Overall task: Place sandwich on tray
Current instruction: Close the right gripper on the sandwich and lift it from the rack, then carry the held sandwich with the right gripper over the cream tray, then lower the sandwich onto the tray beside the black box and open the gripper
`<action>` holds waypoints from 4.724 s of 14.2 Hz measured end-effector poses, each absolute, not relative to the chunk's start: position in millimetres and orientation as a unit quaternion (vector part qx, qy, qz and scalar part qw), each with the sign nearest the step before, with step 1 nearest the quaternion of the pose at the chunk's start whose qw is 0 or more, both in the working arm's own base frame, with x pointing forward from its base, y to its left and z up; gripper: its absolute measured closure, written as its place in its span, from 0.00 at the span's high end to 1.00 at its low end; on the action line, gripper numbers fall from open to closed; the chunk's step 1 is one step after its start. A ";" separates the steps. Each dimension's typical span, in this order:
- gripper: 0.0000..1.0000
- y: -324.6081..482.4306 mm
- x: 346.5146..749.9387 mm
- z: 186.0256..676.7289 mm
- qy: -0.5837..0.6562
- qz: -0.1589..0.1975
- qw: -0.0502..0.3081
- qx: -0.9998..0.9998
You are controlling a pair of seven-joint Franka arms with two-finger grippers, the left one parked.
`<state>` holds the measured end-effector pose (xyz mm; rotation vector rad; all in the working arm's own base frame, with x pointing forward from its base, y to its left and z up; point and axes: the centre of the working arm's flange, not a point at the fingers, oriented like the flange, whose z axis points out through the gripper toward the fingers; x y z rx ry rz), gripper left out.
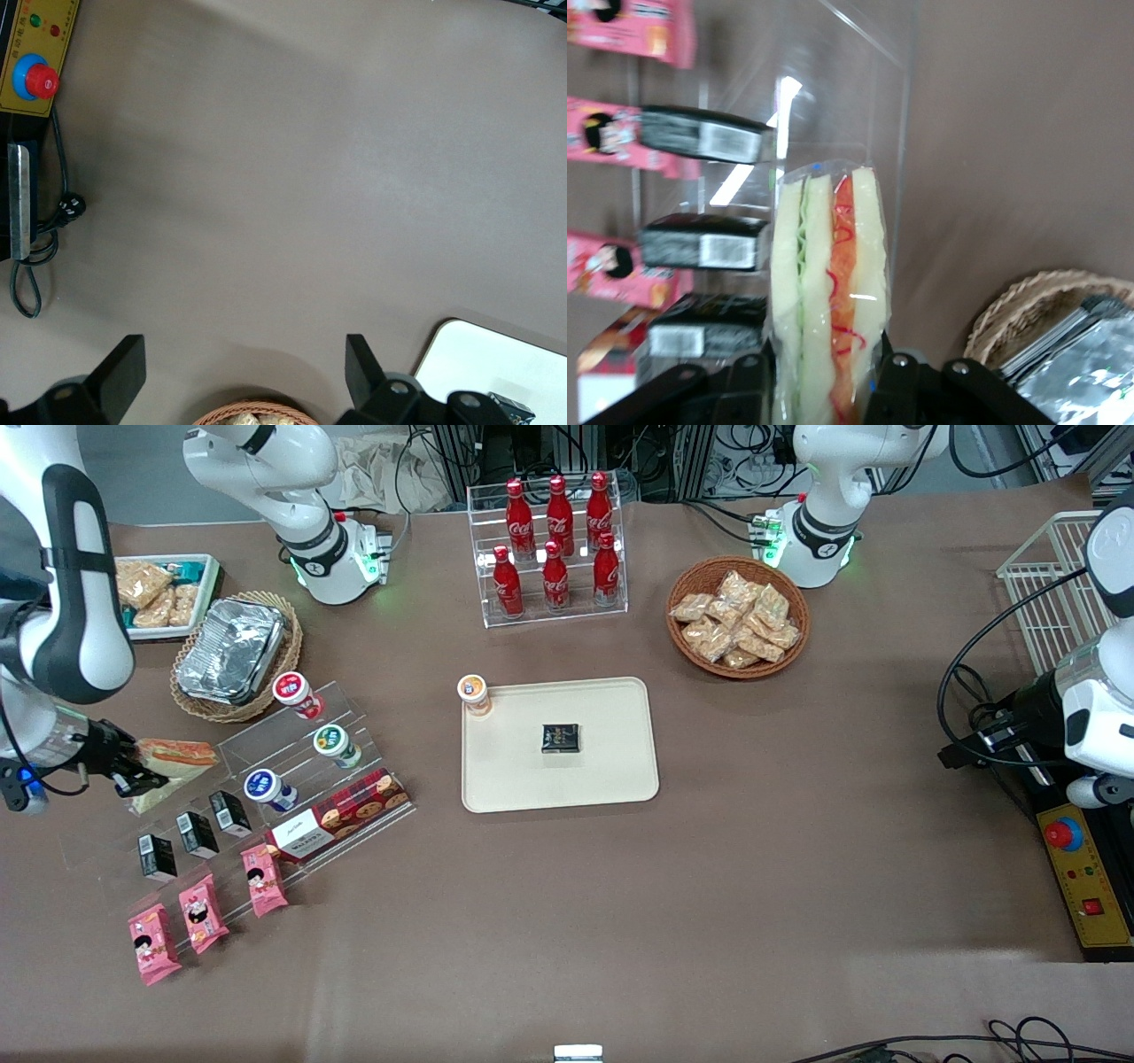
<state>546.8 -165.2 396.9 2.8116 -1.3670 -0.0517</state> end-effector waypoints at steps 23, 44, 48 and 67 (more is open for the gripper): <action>0.21 165.5 580.5 504.0 0.079 -0.034 -0.029 0.996; 0.21 398.0 562.4 365.4 0.643 0.046 0.003 0.765; 0.21 422.6 546.3 342.8 0.674 0.036 0.005 0.738; 0.81 472.0 501.8 227.5 0.716 -0.007 -0.009 0.698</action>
